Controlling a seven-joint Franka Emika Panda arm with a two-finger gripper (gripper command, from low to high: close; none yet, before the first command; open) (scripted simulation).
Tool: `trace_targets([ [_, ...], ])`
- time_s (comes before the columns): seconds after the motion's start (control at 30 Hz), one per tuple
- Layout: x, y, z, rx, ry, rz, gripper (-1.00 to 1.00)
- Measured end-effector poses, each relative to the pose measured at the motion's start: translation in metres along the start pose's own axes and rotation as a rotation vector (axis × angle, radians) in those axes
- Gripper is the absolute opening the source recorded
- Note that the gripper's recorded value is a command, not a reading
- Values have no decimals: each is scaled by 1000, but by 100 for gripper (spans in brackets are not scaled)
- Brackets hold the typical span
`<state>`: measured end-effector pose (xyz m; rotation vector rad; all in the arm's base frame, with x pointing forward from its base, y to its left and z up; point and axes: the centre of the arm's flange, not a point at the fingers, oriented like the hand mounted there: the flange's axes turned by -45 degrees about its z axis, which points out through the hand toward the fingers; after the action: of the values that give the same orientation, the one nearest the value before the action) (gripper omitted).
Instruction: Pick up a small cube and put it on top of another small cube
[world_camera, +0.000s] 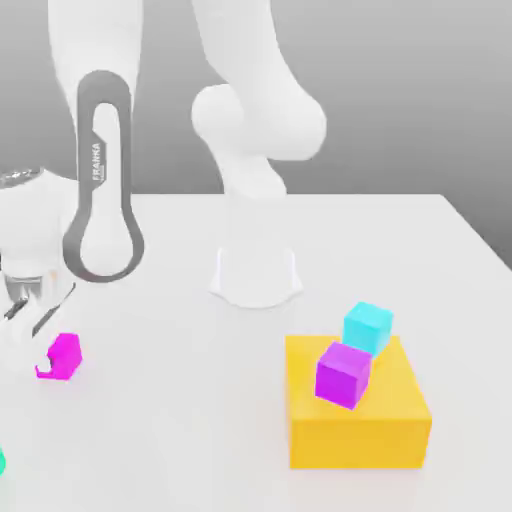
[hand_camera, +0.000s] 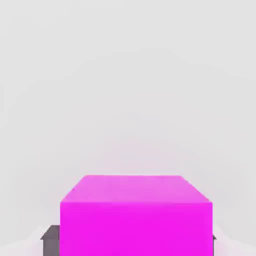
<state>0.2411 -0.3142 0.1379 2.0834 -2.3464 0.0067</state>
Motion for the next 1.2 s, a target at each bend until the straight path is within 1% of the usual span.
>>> trace_targets([
  [0.27, -1, 0, -54, 1, -3, -2, -100],
  [0.3, -16, -13, -60, 8, -16, -64, -100],
  [0.43, -112, -70, -86, 40, -71, -446, -100],
  [0.63, -238, -94, -130, 71, -114, -966, -100],
  [0.83, -361, -70, -169, 65, -100, -1491, -100],
  [1.0, -446, -17, -193, 29, -41, -1931, -100],
  [1.07, -467, -2, -183, 13, -16, -2046, -100],
  [1.17, -473, 3, -153, 7, -7, -2080, -100],
  [1.2, -473, 4, -143, 6, -7, -2083, 100],
])
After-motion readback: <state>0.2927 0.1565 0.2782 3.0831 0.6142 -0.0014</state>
